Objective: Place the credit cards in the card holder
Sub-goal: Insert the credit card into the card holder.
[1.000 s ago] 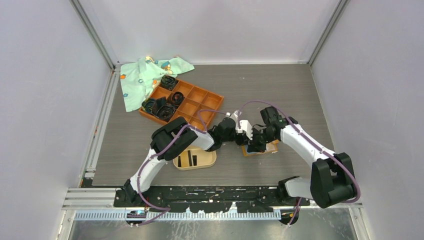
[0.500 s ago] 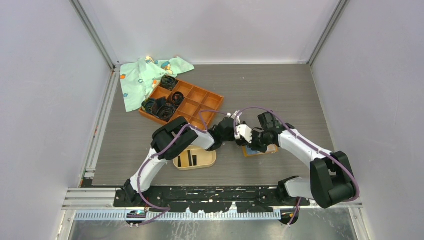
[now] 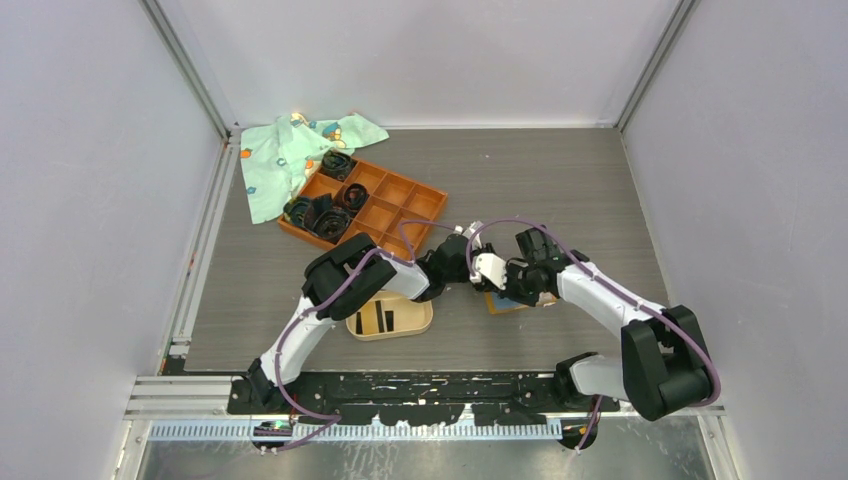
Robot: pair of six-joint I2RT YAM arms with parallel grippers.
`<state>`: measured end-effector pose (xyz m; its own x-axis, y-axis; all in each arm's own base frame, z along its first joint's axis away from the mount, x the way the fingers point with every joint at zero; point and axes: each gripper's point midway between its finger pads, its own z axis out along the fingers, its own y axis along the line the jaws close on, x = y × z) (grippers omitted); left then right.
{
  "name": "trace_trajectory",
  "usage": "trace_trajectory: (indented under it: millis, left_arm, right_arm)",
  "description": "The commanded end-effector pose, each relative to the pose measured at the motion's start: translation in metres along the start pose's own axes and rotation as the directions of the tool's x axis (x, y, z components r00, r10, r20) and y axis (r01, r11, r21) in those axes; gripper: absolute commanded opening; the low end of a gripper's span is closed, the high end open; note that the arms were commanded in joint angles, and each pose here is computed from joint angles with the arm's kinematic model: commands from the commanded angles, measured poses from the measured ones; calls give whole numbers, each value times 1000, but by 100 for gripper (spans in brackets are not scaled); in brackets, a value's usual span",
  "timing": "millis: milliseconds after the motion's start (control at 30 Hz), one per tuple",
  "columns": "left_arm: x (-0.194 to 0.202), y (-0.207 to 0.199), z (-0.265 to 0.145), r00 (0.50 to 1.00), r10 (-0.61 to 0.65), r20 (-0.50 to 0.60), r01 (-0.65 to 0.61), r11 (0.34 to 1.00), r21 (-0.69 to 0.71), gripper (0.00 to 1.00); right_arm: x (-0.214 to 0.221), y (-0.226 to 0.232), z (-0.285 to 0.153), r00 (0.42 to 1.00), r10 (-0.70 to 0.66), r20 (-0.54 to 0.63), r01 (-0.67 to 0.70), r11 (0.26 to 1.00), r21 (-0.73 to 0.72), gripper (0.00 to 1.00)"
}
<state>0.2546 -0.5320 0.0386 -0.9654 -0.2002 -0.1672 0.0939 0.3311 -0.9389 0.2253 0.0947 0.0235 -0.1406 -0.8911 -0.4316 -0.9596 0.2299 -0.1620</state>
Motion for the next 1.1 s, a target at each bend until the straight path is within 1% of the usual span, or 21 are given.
trace_trajectory:
  millis: [0, 267, 367, 467, 633, 733, 833, 933, 967, 1067]
  left_arm:
    - [12, 31, 2, 999, -11, -31, 8, 996, -86, 23]
    - [10, 28, 2, 1000, -7, -26, 5, 997, -79, 25]
    - [7, 25, 2, 1000, -1, -17, -1, 997, -72, 26]
    - [1, 19, 1, 1000, 9, -3, -9, 998, -63, 28]
    - [-10, 8, -4, 999, 39, 23, -38, 998, -56, 30]
    - [-13, 5, -6, 998, 53, 30, -51, 997, -61, 31]
    - [-15, 4, -9, 998, 58, 36, -55, 996, -63, 31]
    - [-15, 3, -12, 997, 68, 36, -65, 995, -70, 32]
    - [-15, 3, -13, 997, 70, 34, -67, 995, -73, 31]
    - [-14, 2, -15, 997, 77, 31, -75, 994, -75, 32]
  right_arm:
    - [9, -17, -12, 999, 23, -24, -21, 996, 87, 3]
    - [23, -38, -16, 993, 113, -45, -102, 975, 196, 3]
    - [20, -43, -19, 986, 169, -11, -163, 965, 206, 4]
    - [7, -35, -25, 971, 229, 71, -237, 964, 120, 5]
    - [-14, -12, -41, 935, 302, 185, -294, 953, -69, 9]
    - [-12, -16, -49, 903, 366, 226, -353, 931, -96, 13]
    - [-3, -29, -55, 849, 458, 264, -453, 888, -83, 16]
    - [6, -46, -59, 796, 535, 282, -546, 837, -48, 18]
    - [9, -51, -59, 771, 571, 282, -587, 809, -35, 19]
    - [18, -71, -58, 719, 632, 289, -666, 746, 24, 20]
